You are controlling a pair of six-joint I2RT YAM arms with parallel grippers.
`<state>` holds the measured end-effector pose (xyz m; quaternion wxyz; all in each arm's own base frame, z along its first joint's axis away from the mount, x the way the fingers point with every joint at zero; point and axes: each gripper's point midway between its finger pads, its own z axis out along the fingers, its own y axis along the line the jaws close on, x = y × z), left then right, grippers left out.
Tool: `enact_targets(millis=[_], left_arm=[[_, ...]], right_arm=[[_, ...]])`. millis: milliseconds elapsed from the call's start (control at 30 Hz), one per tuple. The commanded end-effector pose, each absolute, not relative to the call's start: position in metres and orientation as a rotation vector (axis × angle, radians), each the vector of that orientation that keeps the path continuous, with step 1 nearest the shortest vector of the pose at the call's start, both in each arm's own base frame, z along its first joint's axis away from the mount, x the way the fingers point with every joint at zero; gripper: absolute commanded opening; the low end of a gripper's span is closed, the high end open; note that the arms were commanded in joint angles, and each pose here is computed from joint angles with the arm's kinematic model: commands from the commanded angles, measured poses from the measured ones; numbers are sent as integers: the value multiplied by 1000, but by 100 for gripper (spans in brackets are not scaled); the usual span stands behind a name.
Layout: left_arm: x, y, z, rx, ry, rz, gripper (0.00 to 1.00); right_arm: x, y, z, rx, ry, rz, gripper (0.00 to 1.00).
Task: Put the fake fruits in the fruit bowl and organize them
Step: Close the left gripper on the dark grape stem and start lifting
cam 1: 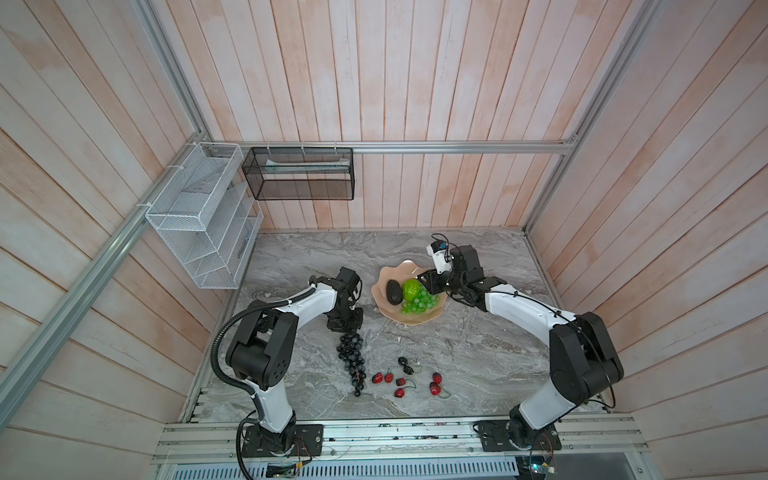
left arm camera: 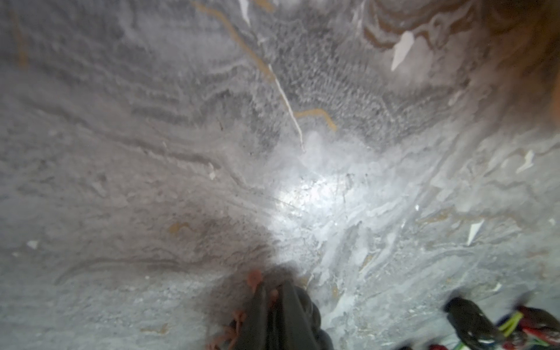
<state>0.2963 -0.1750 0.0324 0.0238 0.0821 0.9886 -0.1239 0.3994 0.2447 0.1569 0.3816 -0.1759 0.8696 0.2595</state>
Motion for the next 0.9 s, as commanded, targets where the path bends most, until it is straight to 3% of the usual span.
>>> enact_targets(millis=[0,433,867], left_arm=[[293,-176,47,254,3032,-414,4],[274,-180,73,215,2972,-555,0],[266,-194,142,203,2792,-790,0]], right_arm=[[399,242,163,-438,2190,654,28],[400,242,175,-428,2165,667,28],[397,242,195,-420,2119,685,27]])
